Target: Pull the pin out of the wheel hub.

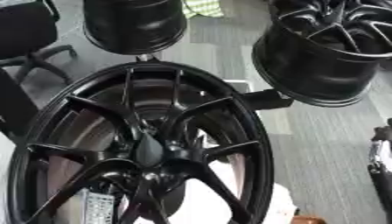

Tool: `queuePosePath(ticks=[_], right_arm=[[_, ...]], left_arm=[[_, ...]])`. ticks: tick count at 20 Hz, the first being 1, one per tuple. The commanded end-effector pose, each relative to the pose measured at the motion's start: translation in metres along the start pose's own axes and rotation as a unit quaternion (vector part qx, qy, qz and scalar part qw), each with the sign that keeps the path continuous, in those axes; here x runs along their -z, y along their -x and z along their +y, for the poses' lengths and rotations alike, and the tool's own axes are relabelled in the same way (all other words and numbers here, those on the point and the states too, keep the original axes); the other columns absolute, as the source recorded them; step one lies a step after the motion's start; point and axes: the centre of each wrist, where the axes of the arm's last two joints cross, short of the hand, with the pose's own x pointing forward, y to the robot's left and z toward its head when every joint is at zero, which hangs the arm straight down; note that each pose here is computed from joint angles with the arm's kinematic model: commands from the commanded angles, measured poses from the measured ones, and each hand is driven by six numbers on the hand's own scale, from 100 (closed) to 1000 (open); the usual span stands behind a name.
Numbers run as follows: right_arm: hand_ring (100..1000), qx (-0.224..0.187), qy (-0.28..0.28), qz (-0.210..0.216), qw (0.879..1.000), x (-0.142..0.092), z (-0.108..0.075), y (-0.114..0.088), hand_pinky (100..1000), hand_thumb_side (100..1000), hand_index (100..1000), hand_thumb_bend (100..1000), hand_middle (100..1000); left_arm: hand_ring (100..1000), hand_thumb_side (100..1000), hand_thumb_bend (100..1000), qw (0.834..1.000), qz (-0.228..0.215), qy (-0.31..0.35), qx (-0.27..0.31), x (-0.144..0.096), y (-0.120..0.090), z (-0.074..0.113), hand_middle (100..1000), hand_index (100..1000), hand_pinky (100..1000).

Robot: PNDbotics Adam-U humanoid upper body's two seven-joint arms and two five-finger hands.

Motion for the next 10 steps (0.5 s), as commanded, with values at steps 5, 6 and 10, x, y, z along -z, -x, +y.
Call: queuePosePath(ticks=[5, 6, 10], right_arm=[[862, -0.004, 0.001, -0.024, 1.0, 0.007, -0.006, -0.005, 879, 543, 793, 100, 641], [862, -0.004, 0.0, -0.026, 1.0, 0.008, -0.006, -0.005, 879, 539, 793, 100, 641], [862, -0.006, -0.003, -0.039, 0.999, 0.013, -0.01, -0.006, 880, 524, 793, 100, 643]], left_arm=[[802, 672, 100, 0.955, -0.24, -0.036, -0.17, 0.018, -0.123, -0.024, 712, 862, 777], [800, 672, 100, 0.943, -0.263, -0.032, -0.199, 0.016, -0.138, -0.032, 706, 857, 776], [784, 602, 100, 0.902, -0.31, -0.031, -0.299, 0.011, -0.165, -0.058, 695, 850, 763]])
